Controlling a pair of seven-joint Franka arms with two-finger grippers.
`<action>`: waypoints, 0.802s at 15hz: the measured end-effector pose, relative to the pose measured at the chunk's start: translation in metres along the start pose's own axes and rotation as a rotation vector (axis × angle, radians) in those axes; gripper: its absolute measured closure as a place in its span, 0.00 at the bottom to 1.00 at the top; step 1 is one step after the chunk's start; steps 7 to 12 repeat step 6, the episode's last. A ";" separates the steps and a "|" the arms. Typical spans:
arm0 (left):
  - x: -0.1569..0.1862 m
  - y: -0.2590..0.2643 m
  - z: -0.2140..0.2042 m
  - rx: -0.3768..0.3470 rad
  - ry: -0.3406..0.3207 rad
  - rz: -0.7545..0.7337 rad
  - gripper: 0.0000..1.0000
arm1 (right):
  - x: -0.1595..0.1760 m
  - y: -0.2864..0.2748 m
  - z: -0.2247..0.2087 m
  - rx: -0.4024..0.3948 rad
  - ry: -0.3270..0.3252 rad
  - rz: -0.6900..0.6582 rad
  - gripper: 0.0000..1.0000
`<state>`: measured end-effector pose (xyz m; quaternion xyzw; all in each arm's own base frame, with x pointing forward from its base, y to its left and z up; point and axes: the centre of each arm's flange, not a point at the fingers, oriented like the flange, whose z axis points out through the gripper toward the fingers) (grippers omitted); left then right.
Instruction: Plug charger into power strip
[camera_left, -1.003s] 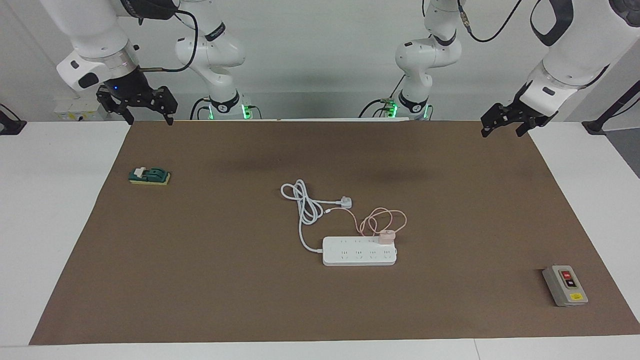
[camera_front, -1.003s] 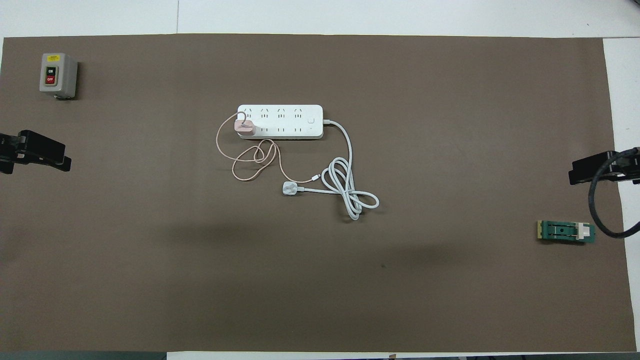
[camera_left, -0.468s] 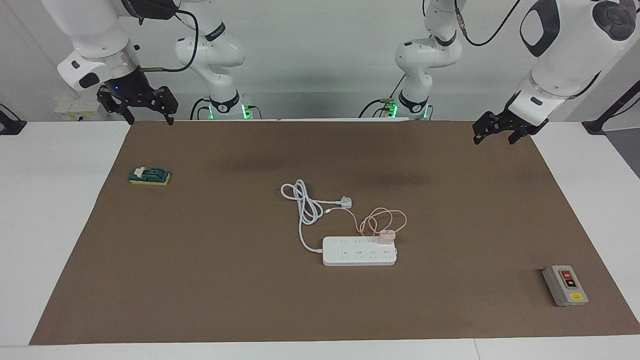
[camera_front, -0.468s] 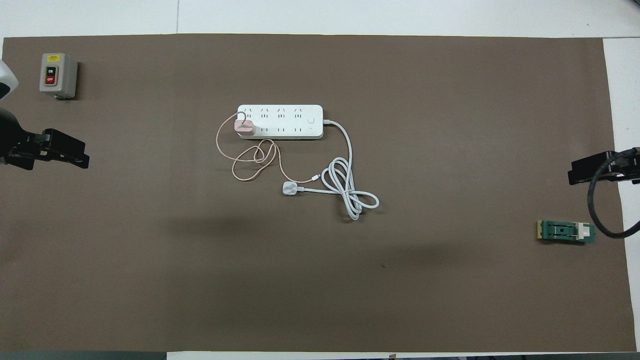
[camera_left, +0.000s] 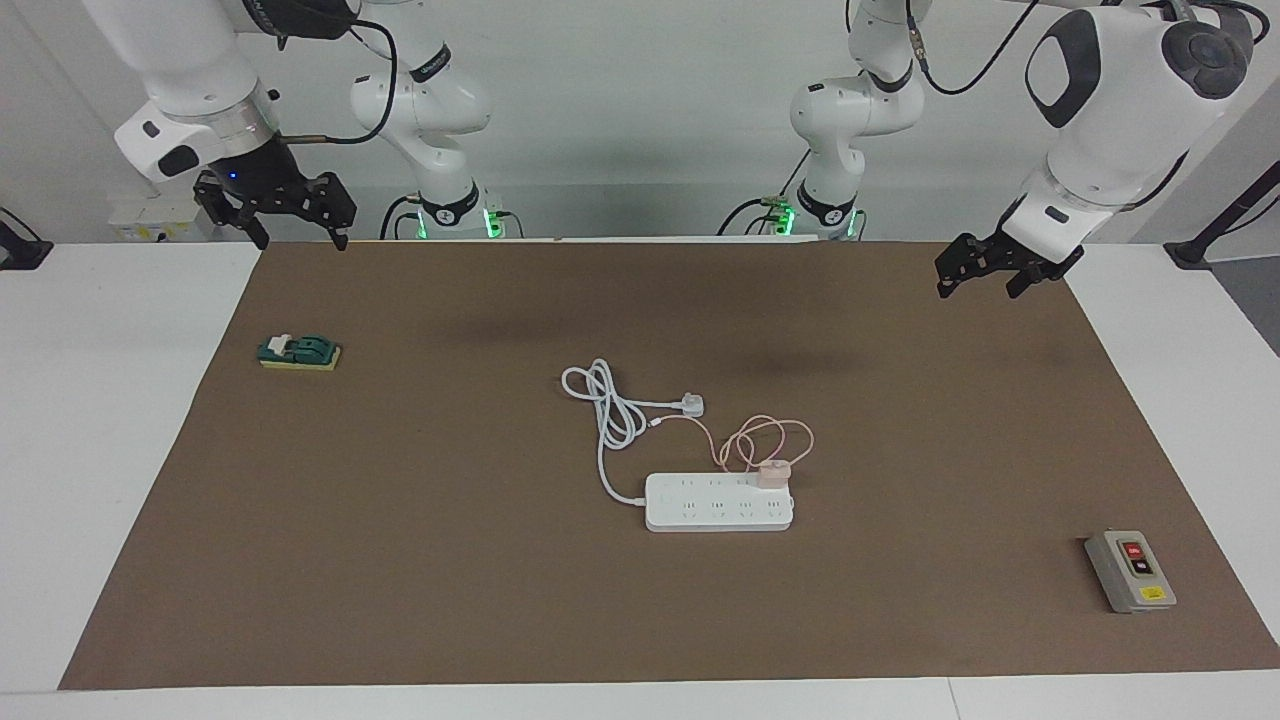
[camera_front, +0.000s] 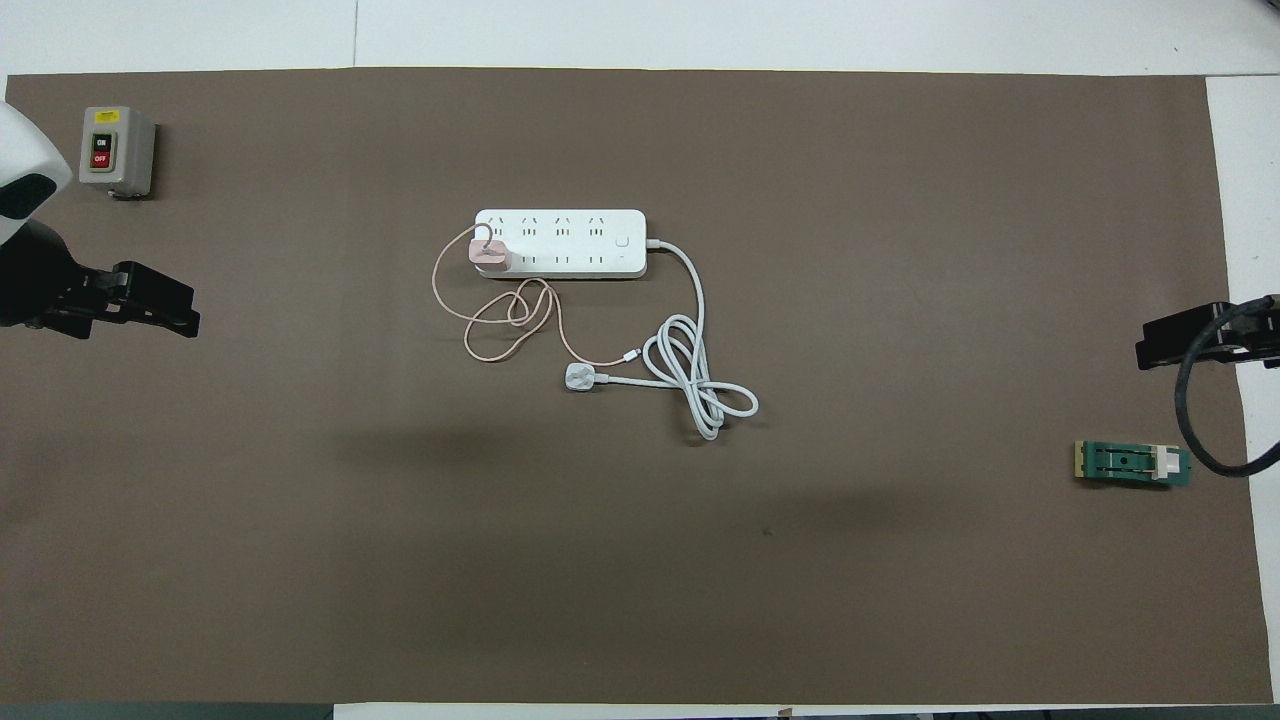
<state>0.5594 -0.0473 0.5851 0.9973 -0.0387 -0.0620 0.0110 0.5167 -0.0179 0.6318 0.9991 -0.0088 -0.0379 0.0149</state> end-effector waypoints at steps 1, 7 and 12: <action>0.000 0.001 0.000 0.000 0.001 0.003 0.00 | 0.000 0.000 0.000 0.000 0.000 0.000 0.00; 0.000 0.000 0.001 0.000 -0.001 0.000 0.00 | 0.000 0.000 0.001 0.000 -0.003 -0.001 0.00; 0.000 0.000 0.001 0.000 -0.001 0.000 0.00 | 0.000 0.000 0.001 0.000 -0.003 -0.001 0.00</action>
